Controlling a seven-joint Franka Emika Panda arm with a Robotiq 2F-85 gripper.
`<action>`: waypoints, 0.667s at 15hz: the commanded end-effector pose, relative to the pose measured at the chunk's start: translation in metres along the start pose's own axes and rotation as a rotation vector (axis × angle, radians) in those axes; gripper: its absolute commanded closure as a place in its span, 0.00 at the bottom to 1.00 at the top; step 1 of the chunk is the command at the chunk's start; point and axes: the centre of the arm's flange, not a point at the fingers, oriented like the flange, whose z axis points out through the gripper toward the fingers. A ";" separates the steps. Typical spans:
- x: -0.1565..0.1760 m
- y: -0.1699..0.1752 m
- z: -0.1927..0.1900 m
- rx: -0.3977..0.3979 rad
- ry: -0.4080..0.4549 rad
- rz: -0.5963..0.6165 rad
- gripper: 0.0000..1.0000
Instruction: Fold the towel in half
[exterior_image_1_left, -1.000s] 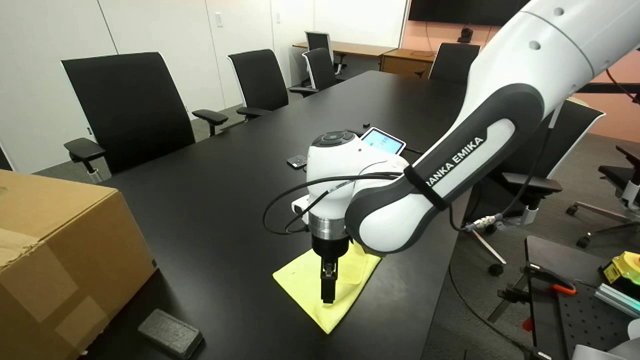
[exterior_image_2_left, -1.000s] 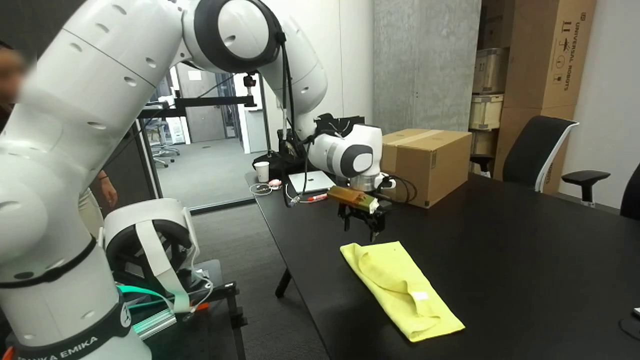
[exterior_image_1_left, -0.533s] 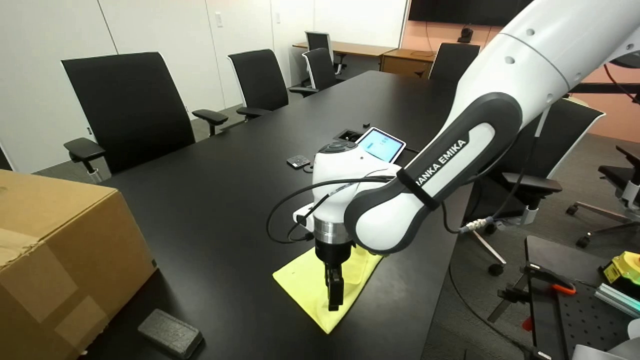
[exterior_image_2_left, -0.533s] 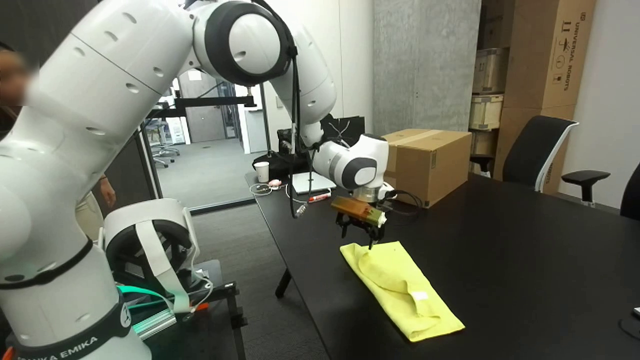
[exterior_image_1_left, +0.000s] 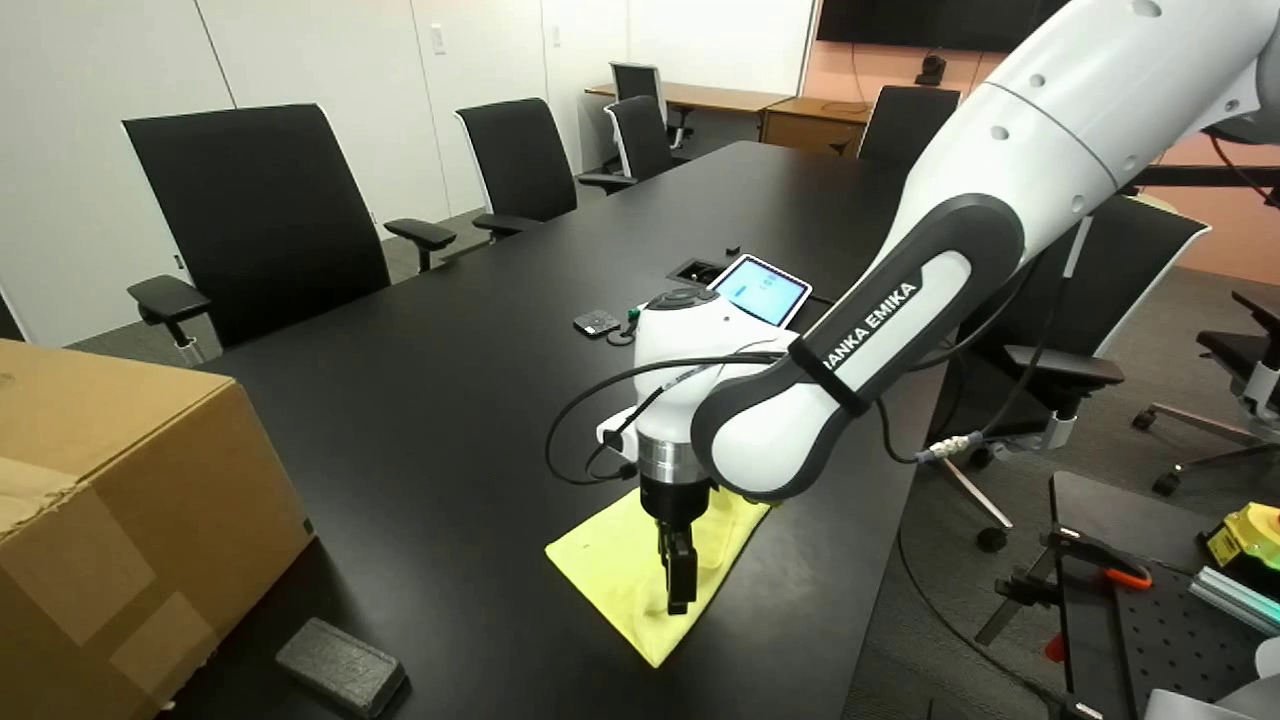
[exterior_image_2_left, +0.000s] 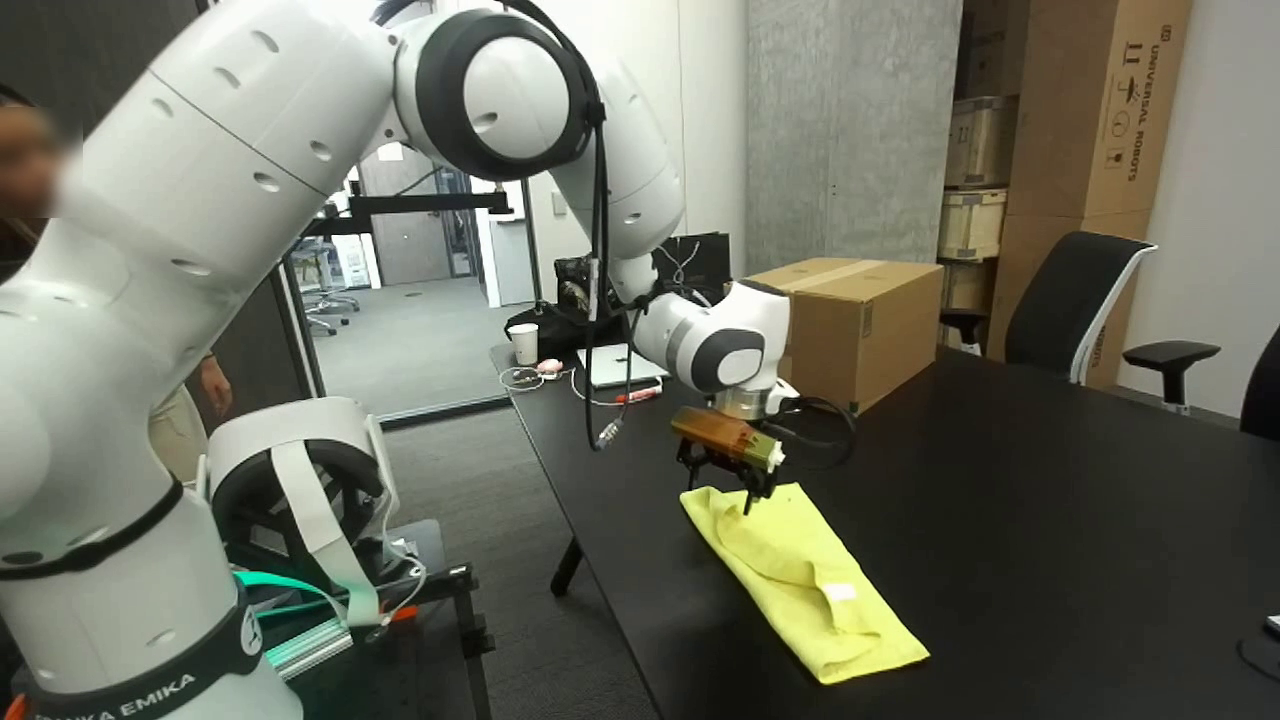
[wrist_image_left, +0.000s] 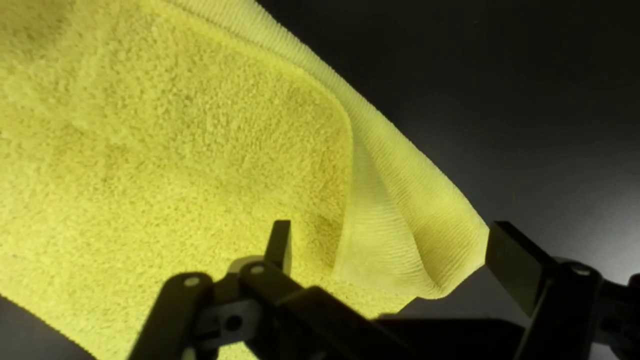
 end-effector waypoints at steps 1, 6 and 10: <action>0.000 0.006 0.002 0.006 -0.001 -0.005 0.00; -0.010 0.018 0.013 0.006 -0.022 0.028 0.00; -0.018 0.031 0.016 -0.004 -0.032 0.068 0.00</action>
